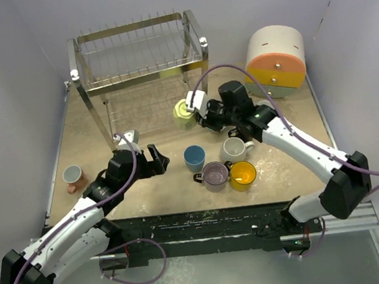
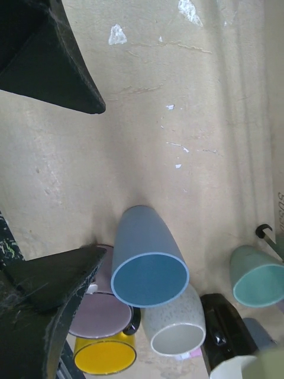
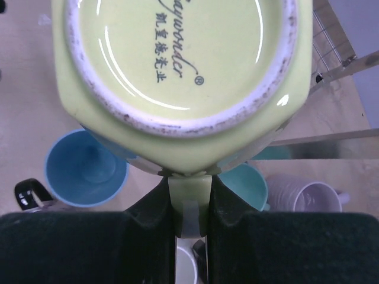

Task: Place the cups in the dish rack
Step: Turn the cup upside down in the dish rack.

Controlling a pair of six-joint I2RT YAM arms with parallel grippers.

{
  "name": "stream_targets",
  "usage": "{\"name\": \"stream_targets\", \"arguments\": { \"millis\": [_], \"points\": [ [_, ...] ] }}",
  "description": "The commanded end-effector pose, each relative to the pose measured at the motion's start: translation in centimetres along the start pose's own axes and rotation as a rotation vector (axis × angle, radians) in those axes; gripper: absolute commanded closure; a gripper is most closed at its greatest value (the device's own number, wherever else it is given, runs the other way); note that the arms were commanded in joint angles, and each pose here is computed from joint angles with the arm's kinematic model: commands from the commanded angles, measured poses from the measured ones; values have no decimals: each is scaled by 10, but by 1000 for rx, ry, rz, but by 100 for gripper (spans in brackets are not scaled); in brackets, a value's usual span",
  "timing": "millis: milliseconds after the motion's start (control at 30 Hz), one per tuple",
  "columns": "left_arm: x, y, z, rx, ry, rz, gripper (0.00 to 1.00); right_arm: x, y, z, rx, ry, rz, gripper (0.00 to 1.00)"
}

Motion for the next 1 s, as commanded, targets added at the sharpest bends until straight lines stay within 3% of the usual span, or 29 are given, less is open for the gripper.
{"name": "stream_targets", "arguments": {
  "millis": [0,467,967],
  "points": [
    [-14,8,-7,41,74,-90,4,-54,-2,-40,238,119,-120,100],
    [-13,14,-1,18,121,-109,4,-57,-64,-74,441,70,-174,100],
    [-14,10,-2,15,147,-117,4,-29,-126,-77,568,-60,-228,100]
  ]
}}
Point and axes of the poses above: each gripper's point midway between its finger pads, its own y axis back along the fingers, its own z axis along the line the jaws close on, x = y × z, the point moved 4 cm from there along y, back along the fingers, and after that the axes turned 1 degree about -y, right-handed, at the moved point
